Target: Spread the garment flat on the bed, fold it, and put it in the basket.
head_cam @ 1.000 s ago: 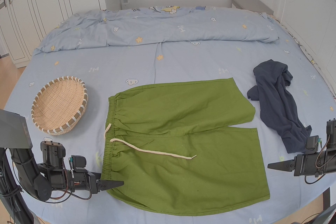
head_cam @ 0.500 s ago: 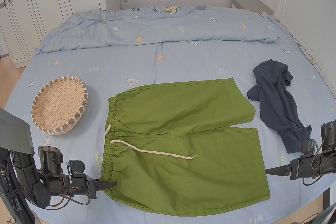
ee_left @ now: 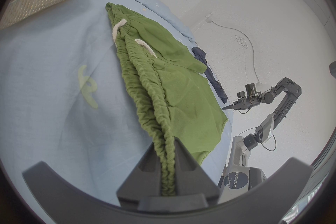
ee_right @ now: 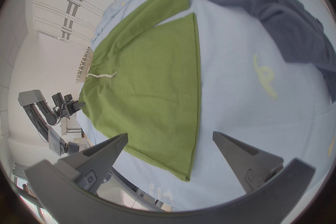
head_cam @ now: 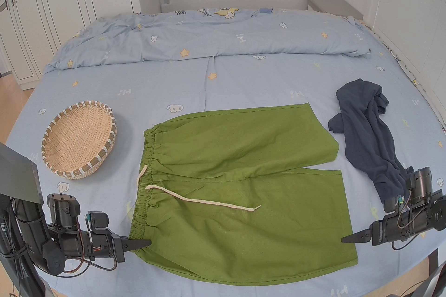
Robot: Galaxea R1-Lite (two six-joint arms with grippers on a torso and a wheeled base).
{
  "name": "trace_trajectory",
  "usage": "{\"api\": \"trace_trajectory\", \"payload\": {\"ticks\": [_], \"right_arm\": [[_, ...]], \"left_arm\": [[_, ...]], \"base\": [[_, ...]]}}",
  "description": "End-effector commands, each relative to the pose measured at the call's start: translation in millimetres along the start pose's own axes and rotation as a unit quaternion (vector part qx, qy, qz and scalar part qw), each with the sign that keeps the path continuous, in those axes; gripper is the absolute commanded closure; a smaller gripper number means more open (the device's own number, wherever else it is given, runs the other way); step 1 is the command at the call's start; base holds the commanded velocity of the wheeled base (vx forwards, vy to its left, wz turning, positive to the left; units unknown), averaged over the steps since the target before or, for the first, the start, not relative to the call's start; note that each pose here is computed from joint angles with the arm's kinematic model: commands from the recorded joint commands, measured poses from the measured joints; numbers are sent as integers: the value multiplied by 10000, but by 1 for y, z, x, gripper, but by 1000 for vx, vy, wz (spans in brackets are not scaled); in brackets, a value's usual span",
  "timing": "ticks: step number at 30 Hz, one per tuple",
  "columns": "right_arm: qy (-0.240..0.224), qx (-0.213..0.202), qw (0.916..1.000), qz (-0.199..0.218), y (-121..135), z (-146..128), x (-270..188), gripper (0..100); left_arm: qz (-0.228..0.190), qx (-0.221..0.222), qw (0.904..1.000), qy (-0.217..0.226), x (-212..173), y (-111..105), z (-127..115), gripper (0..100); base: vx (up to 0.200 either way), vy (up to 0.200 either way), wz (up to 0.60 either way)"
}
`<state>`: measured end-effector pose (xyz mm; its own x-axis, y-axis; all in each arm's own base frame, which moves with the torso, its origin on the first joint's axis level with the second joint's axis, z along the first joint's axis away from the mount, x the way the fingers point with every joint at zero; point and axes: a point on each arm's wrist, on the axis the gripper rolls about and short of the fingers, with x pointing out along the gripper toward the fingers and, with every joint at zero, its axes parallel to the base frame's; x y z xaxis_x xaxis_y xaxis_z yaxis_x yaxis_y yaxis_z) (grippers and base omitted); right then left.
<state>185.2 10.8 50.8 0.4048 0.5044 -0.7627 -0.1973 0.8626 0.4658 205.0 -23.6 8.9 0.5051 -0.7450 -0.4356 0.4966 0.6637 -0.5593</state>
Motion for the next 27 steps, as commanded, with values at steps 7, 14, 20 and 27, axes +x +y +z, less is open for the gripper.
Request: {"api": "trace_trajectory", "payload": {"ticks": [7,14,20,27], "right_arm": [[586,102,9982,83,-2,-19,18,0],[696,-42,9971,310,5,-23,22,0],[683,-98,9964,501,8,-21,24,0],[794,-24,9956,488,5,-23,30,100]], "left_arm": [[-4,-25,10000,35,-1,-2,-3,100],[-6,-8,10000,19,-2,-2,-2,100],[-6,-13,10000,25,-2,-2,-3,100],[-5,-19,10000,30,-1,-2,-3,100]], "base": [[0,0,0],[0,0,0],[0,0,0],[0,0,0]]}}
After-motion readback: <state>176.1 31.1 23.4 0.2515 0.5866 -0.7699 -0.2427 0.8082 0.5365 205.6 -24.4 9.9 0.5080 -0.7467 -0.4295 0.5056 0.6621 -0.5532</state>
